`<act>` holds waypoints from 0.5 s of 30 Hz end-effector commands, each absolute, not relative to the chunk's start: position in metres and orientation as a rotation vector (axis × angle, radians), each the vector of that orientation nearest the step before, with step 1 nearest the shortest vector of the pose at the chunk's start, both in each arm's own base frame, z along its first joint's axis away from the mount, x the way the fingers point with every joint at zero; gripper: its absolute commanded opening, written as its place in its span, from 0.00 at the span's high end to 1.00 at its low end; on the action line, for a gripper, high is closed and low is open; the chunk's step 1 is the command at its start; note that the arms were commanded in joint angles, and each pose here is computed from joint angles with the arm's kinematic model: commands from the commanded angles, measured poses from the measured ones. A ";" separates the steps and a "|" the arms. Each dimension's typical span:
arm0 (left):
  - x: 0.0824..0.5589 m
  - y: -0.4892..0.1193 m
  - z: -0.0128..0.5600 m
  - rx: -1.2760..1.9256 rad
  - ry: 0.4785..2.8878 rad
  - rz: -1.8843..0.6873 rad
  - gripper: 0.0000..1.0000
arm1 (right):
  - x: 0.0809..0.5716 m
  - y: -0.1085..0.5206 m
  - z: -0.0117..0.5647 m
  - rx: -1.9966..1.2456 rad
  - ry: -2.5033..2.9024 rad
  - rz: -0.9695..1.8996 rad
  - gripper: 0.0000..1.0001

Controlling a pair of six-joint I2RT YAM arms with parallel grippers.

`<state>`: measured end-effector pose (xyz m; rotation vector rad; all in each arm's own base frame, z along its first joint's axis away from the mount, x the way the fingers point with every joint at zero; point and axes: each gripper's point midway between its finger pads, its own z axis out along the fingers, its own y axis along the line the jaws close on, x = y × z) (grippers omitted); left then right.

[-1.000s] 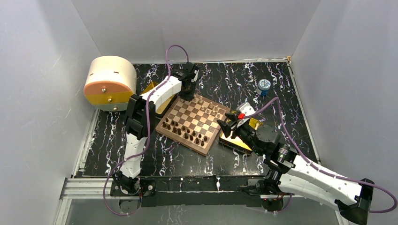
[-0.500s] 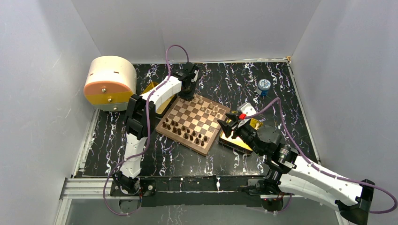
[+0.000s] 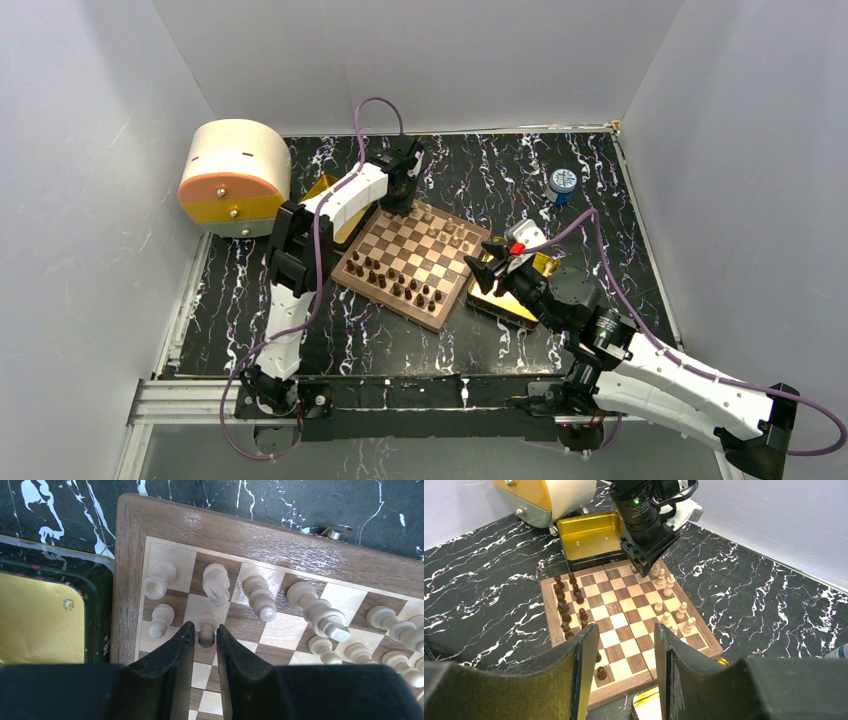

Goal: Set up the chess pieces on the board
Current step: Move the chess piece to the chessboard.

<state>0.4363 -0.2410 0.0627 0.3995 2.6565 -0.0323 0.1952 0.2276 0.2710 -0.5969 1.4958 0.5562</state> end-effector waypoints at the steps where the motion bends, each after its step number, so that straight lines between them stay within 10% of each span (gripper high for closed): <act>1: 0.441 -0.246 0.078 0.410 2.626 -0.045 0.77 | 0.197 0.223 0.289 -0.541 1.450 0.565 0.46; 15: 0.448 -0.264 0.194 0.296 2.407 -0.268 0.56 | 0.204 0.225 0.240 -0.365 1.718 0.597 0.46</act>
